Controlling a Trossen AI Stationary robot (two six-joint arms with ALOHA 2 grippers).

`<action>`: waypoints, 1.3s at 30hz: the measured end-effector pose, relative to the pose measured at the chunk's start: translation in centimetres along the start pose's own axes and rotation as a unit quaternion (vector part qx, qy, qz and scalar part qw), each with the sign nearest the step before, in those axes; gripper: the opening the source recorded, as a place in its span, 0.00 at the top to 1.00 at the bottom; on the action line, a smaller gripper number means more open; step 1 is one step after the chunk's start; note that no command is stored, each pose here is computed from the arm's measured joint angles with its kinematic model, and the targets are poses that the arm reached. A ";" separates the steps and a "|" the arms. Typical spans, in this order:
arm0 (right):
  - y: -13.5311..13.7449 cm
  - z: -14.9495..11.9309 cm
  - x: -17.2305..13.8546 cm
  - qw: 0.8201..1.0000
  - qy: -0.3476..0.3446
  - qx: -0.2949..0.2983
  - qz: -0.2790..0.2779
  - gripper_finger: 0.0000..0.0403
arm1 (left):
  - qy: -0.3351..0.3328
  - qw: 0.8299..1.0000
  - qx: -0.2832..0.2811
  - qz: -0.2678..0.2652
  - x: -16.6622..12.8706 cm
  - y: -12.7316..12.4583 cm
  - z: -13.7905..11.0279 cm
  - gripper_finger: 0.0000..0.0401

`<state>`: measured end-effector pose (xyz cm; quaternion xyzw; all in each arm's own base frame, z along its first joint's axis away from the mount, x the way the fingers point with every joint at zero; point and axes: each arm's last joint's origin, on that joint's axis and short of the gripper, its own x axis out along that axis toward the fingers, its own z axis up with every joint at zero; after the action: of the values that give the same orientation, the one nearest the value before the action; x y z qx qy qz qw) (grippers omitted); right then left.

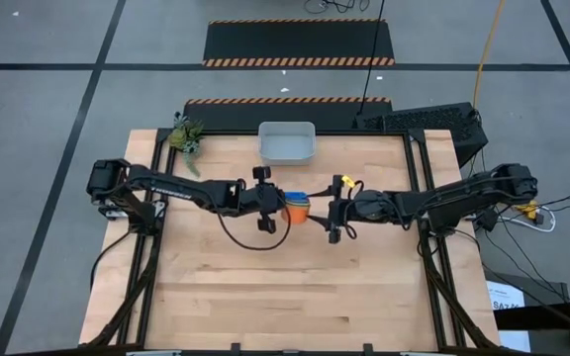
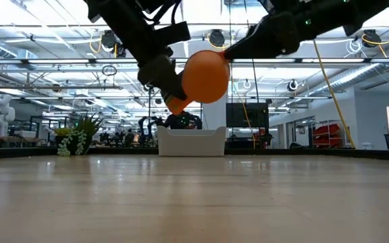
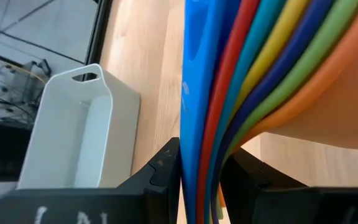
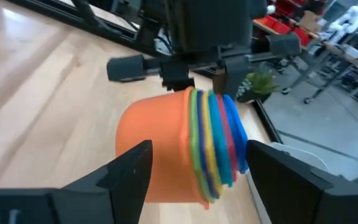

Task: Nest measuring cups in basket
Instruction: Put the stack of measuring cups into the gray bin

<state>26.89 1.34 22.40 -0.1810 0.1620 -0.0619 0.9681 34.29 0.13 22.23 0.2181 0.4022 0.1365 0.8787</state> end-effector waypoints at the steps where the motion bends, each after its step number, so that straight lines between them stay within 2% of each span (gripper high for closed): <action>1: -0.2 0.3 0.1 1.000 0.001 0.009 0.013 0.34 | 0.001 1.000 0.008 0.003 -0.1 -0.1 0.0 0.79; 4: -0.7 0.7 0.3 0.998 0.015 0.029 0.059 0.31 | 0.003 0.999 0.037 0.003 -0.2 -0.5 0.0 0.79; 9: -1.8 1.5 0.5 0.992 0.040 0.038 0.110 0.31 | -0.016 0.999 0.046 0.004 -0.5 -0.7 0.5 0.79; 12: -2.0 1.9 0.1 0.990 0.064 0.036 0.122 0.31 | -0.014 0.999 0.049 0.004 -0.5 -0.7 0.5 0.79; 16: -2.1 2.3 0.1 0.989 0.058 0.028 0.132 0.30 | -0.017 0.998 0.057 0.003 -0.5 -0.7 0.6 0.79; 23: -2.2 1.8 0.9 0.982 0.046 0.029 0.181 0.29 | -0.018 0.998 0.064 0.005 -0.5 -0.7 0.6 0.79; 31: -2.5 1.3 2.0 0.977 0.030 0.033 0.210 0.38 | -0.024 0.997 0.073 0.007 -0.5 -0.7 0.7 0.79; 39: -3.0 1.2 2.4 0.978 0.019 0.039 0.205 0.57 | -0.025 0.997 0.079 0.005 -0.4 -0.7 0.7 0.79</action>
<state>29.32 -1.46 23.85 -0.1050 0.2115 0.1285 0.9632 34.59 -0.82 22.60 0.2922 0.3888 0.1037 0.8676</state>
